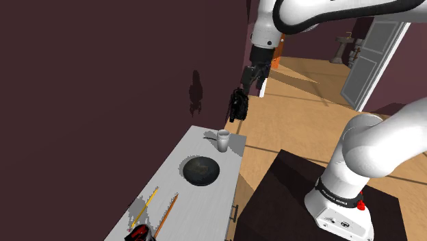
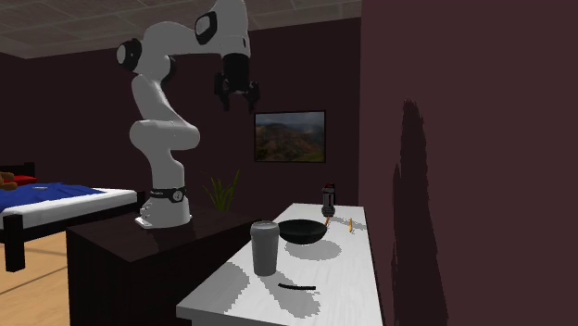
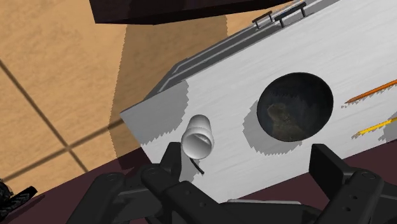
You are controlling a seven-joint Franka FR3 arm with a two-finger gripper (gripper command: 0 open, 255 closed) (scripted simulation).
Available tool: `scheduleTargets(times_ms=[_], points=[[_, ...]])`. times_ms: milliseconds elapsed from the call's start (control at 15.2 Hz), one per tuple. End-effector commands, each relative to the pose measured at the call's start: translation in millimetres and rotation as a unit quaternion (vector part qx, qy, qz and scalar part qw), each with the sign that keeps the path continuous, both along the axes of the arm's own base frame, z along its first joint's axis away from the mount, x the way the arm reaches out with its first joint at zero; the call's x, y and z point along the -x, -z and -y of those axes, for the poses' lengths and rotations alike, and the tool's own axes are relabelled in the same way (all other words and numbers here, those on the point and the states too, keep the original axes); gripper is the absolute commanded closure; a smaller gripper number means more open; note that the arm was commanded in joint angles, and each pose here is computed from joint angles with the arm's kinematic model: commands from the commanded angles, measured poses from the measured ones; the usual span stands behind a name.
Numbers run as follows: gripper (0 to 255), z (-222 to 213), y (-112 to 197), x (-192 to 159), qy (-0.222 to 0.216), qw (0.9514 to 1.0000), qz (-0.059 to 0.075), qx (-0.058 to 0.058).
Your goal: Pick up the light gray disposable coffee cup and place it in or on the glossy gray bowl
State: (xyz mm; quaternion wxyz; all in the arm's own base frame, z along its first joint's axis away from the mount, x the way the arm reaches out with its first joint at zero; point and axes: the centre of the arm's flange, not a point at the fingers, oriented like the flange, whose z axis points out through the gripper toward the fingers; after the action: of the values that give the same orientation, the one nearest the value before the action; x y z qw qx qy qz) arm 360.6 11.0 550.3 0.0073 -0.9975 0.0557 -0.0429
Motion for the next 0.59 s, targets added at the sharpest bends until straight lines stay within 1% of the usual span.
scheduleTargets(times_ms=[0, 528], points=[[0, 5, 24, -16, 0.004, 1.0000, -0.003, 0.001], [0, 23, 116, -69, 0.022, 0.9996, -0.016, 0.005]])
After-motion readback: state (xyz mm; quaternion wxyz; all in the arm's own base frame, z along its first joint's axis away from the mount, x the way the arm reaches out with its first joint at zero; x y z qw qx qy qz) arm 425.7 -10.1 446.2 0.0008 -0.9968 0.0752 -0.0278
